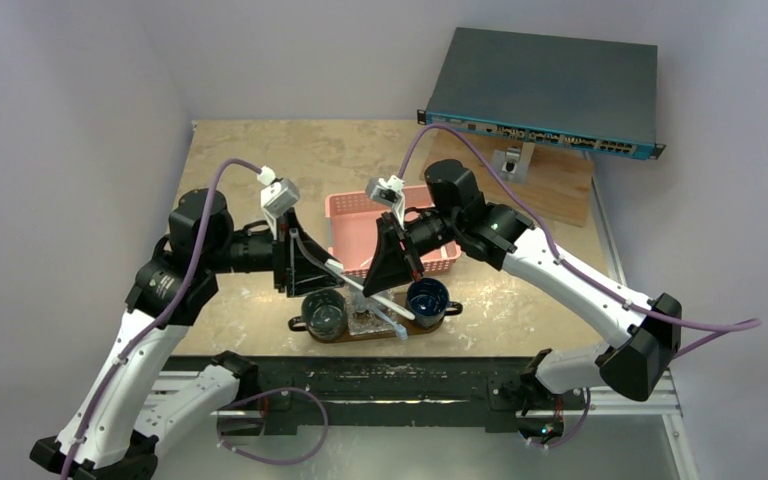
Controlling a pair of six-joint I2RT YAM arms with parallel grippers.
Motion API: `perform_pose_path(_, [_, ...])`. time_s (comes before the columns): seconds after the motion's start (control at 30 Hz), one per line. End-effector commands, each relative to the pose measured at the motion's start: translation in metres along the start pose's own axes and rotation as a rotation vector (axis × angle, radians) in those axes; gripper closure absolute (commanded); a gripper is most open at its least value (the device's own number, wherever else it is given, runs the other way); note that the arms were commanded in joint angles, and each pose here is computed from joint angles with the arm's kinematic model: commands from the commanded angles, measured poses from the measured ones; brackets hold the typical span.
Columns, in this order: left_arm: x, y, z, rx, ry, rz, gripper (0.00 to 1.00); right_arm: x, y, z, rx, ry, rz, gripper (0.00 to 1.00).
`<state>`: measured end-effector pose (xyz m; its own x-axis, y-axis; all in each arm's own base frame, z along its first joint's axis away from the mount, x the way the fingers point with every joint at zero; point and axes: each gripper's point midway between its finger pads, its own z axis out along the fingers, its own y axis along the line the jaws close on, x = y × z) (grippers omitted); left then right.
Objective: Prepare toiletry sets of a toothbrush and toothpaste on the tray
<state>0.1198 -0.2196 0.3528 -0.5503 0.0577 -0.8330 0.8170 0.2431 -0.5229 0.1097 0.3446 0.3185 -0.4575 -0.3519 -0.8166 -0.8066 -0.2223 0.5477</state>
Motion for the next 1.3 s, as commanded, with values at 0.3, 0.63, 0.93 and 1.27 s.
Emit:
perform_pose_path(0.3, [-0.001,0.003,-0.005,-0.041,-0.03,0.051,0.58,-0.011,0.014,0.001,-0.033,-0.017,-0.05,1.0])
perform_pose_path(0.63, [-0.004,0.001,-0.005,-0.036,-0.047,0.051,0.62,-0.007,0.016,0.002,-0.036,-0.015,-0.047,1.0])
perform_pose_path(0.93, [-0.007,-0.003,-0.007,-0.034,-0.068,0.059,0.62,-0.002,0.017,0.003,-0.038,-0.009,-0.043,1.0])
perform_pose_path(1.27, [-0.006,-0.005,-0.007,-0.024,-0.069,0.053,0.76,-0.001,0.019,0.002,-0.035,-0.012,-0.046,1.0])
